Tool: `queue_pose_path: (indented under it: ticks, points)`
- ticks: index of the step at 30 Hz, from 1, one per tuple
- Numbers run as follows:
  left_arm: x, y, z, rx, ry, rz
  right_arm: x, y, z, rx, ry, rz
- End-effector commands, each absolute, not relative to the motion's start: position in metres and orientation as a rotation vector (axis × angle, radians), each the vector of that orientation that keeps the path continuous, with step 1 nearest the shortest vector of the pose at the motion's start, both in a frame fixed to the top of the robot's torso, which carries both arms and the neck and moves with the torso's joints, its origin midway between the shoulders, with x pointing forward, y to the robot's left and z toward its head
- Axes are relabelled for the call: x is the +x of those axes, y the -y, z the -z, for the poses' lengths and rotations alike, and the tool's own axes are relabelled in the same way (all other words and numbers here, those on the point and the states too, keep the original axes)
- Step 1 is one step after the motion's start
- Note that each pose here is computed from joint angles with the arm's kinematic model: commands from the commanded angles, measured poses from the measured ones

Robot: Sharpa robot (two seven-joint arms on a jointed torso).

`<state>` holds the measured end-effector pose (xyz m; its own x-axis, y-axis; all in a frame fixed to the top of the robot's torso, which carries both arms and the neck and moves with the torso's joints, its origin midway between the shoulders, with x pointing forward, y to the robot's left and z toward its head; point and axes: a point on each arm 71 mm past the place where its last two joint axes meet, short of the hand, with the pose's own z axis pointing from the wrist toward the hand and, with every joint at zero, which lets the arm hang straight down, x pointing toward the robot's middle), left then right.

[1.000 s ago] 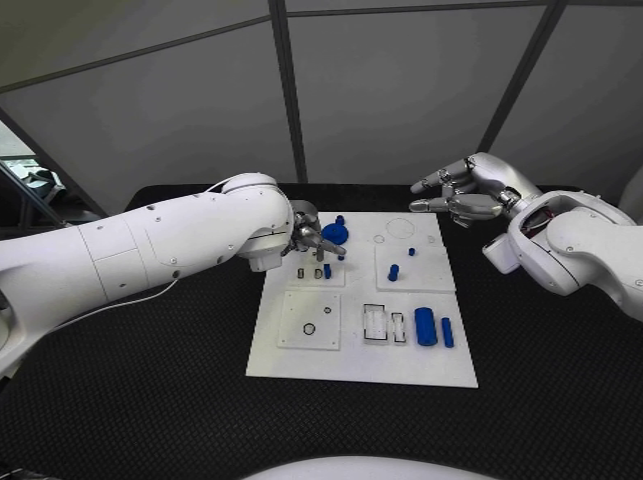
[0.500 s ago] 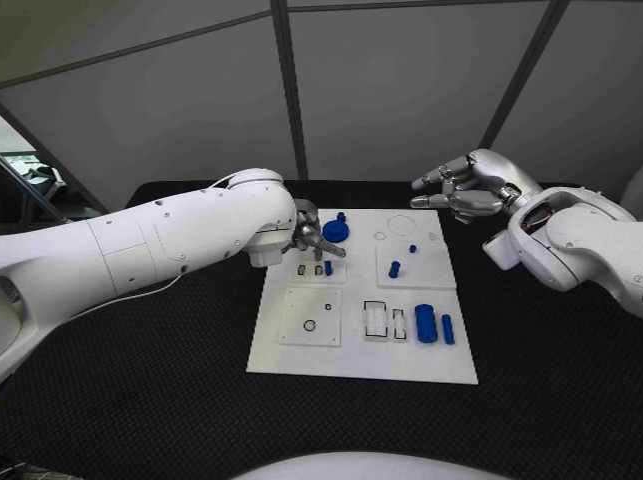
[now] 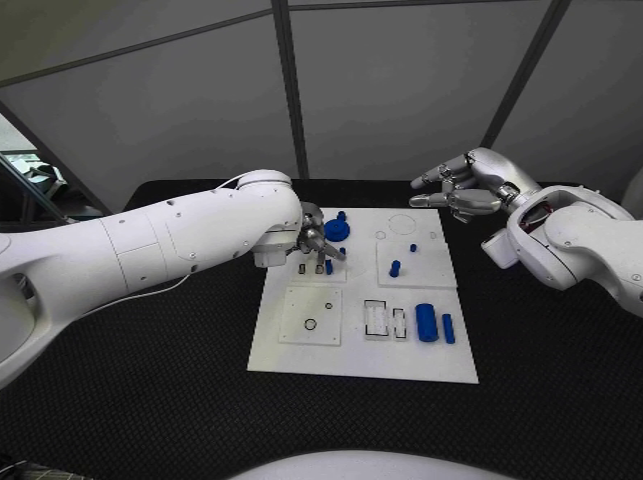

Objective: Assemble the parts on the task board

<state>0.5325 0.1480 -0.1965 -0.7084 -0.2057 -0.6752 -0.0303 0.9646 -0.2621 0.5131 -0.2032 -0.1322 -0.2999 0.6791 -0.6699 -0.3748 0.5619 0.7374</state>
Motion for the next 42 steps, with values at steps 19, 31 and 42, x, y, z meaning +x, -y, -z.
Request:
queue_pose_path:
  ticks: [19,31,42]
  points:
    - [0.5315,-0.1448,0.2008,-0.123,-2.375,0.279,0.5151,0.2005,0.1310,0.262,-1.550,-1.062]
    - [0.5309,-0.1459,0.2010,-0.115,-2.380,0.287,0.5169,0.1992,0.1321,0.262,-1.556,-1.062]
    - [0.5305,-0.1459,0.2001,-0.116,-2.368,0.314,0.5193,0.1989,0.1332,0.264,-1.559,-1.058]
